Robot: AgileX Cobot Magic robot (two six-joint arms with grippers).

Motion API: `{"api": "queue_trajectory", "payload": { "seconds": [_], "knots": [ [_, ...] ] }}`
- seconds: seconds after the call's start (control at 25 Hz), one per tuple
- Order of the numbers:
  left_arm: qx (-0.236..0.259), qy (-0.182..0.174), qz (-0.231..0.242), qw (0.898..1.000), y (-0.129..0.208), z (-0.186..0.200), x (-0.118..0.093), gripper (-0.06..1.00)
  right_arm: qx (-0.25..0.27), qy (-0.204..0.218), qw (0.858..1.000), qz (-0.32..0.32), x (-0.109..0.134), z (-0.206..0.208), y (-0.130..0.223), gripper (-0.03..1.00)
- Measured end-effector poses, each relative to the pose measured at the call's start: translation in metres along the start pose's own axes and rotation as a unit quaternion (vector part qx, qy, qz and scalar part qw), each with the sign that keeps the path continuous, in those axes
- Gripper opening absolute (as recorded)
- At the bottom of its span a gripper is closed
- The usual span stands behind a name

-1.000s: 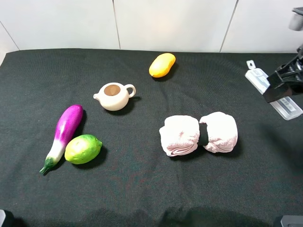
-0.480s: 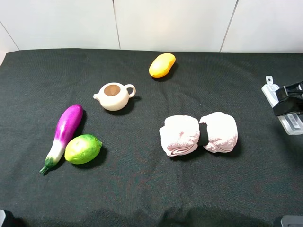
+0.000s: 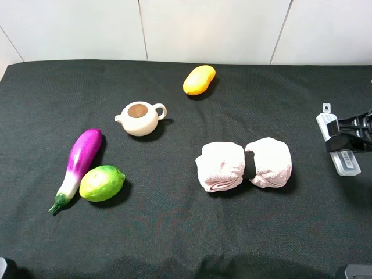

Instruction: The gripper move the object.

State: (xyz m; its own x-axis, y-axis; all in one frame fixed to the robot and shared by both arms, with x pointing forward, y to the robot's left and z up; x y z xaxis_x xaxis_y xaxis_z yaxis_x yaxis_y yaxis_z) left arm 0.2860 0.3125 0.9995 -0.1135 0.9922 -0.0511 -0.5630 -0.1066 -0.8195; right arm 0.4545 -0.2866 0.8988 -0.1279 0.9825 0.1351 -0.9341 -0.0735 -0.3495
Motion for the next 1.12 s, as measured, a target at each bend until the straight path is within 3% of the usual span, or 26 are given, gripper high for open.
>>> {"api": "queue_trajectory", "payload": {
  "seconds": [0.48,1.12],
  "knots": [
    [0.0,0.0,0.0,1.0,0.0,0.0,0.0,0.79,0.063,-0.001,0.998,-0.022,-0.006,-0.027,0.013,0.29],
    [0.0,0.0,0.0,1.0,0.0,0.0,0.0,0.79,0.107,0.0,0.993,-0.058,-0.014,-0.06,0.021,0.29]
  ]
}}
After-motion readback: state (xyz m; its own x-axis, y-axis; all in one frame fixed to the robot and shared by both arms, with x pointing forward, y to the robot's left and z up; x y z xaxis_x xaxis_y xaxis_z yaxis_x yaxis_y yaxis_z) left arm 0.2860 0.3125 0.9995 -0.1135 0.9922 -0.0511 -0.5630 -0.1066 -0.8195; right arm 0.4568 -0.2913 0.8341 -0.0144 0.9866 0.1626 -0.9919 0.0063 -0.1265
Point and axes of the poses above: a point on each arm's last joint axis where the gripper is mounted, z pointing back along that axis away from the gripper, x along the wrist's bending axis when the last joint is at zero, y = z × x, the point moved 7 cm from there along -z, pointing out along that axis toward the gripper, and after that the axes turned 7 degrees about z, right-handed, at the moved point
